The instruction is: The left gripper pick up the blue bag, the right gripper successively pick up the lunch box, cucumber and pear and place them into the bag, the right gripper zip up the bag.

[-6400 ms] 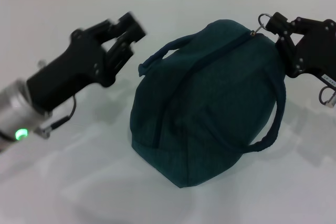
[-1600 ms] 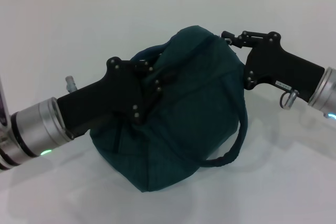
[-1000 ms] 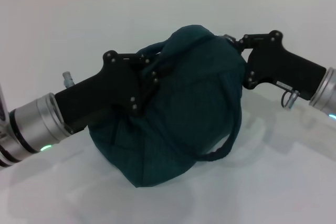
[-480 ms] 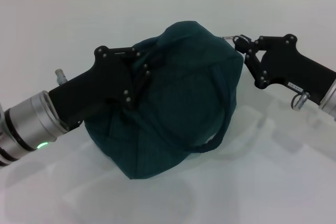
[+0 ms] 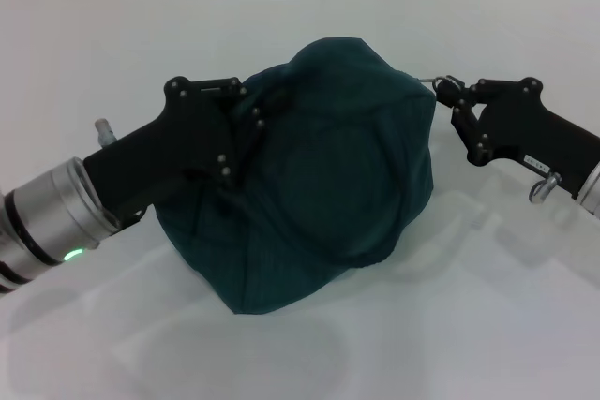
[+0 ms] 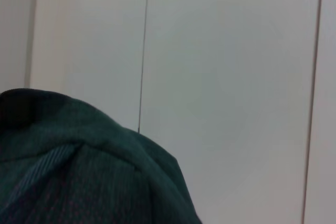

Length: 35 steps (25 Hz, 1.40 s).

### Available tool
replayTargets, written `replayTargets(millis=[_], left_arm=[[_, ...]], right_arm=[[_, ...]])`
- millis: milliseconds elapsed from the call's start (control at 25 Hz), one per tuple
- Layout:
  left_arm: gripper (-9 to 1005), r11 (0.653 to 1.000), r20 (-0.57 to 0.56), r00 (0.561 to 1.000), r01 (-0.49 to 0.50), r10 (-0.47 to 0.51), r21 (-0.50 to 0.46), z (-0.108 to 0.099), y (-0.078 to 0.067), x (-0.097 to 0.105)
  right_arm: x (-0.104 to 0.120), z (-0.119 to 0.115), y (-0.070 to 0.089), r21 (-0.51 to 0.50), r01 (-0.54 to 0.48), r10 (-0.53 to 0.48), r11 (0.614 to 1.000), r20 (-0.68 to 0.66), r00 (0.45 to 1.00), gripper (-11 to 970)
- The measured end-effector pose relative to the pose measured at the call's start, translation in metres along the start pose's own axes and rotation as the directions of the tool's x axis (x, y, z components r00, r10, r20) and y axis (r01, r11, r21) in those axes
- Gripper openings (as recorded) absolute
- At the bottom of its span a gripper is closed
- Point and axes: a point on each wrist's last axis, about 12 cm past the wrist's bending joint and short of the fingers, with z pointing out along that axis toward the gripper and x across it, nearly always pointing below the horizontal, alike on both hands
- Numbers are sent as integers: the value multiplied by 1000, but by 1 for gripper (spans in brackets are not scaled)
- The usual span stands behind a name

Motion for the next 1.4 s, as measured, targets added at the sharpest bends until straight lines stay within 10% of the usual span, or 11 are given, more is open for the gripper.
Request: replayTargets(millis=[680,1080,1400], left_arm=[[157,987,94,992,97,-85,-130,-11,-3,5],[183,990,202,977,90,-66,-112,-25,-18,-2],[654,991,171,984,72,-51,-115,-31,-25,4]], right_arm=[[-6,-1,-4,-7,-74,74,997,28,997,89],[-24,-19,-10,-48,-98,104,994,158,982,463],[-47,-9,10,-407,-26,106,913,177,978,573]])
